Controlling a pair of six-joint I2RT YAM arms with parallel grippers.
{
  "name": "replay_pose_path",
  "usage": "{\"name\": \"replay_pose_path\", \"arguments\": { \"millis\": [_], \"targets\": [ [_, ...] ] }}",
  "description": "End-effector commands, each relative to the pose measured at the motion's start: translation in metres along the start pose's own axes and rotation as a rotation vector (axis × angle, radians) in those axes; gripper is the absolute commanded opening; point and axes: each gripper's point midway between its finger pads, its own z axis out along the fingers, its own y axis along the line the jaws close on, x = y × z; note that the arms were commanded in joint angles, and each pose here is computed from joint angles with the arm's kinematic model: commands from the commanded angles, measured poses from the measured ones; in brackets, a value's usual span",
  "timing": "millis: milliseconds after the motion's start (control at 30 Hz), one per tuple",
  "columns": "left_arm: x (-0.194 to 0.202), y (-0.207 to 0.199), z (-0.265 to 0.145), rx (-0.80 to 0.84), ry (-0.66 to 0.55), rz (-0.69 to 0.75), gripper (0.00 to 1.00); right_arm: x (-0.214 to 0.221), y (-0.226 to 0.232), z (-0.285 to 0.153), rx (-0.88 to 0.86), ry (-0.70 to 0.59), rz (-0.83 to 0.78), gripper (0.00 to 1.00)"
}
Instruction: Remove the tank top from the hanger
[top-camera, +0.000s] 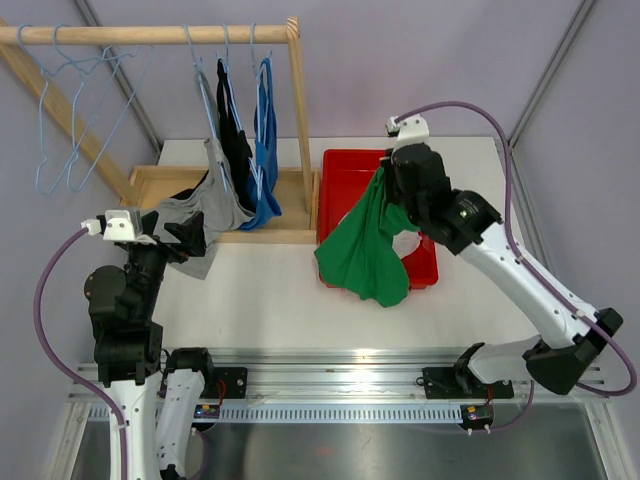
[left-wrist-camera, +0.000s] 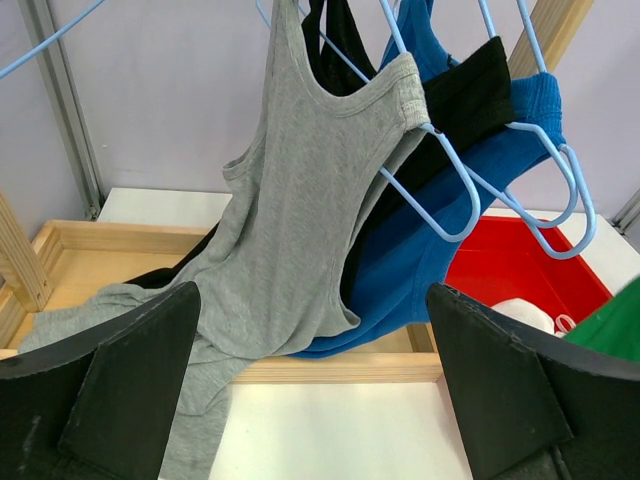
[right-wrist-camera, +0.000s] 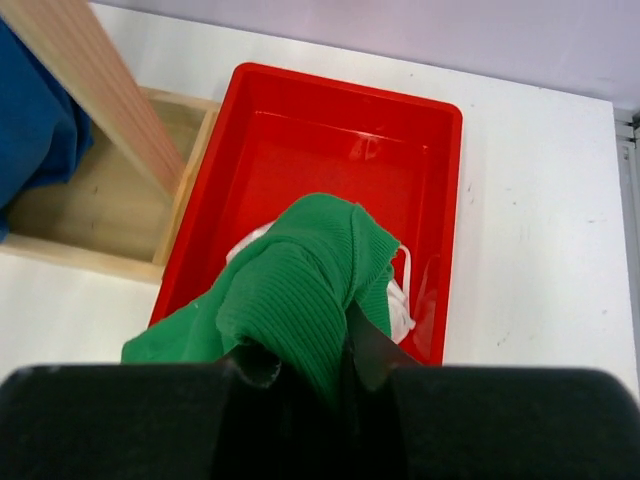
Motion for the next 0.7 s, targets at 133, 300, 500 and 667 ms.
{"name": "replay_pose_path", "arguments": {
  "millis": [133, 300, 500, 667],
  "targets": [
    [-0.003, 0.002, 0.003, -0.007, -0.02, 0.022, 0.99, -0.093, -0.025, 0.041, -0.063, -0.14, 0.088, 0.0],
    [-0.002, 0.004, 0.003, -0.014, -0.02, 0.023, 0.99, -0.108, -0.042, 0.077, -0.048, -0.13, 0.086, 0.0],
    [-0.002, 0.003, 0.004, -0.01, -0.015, 0.021, 0.99, -0.088, -0.035, 0.118, -0.064, -0.064, 0.081, 0.0],
    [-0.002, 0.001, 0.004, -0.002, -0.016, 0.021, 0.99, -0.03, -0.026, 0.153, -0.077, 0.052, 0.084, 0.0]
  ]
}}
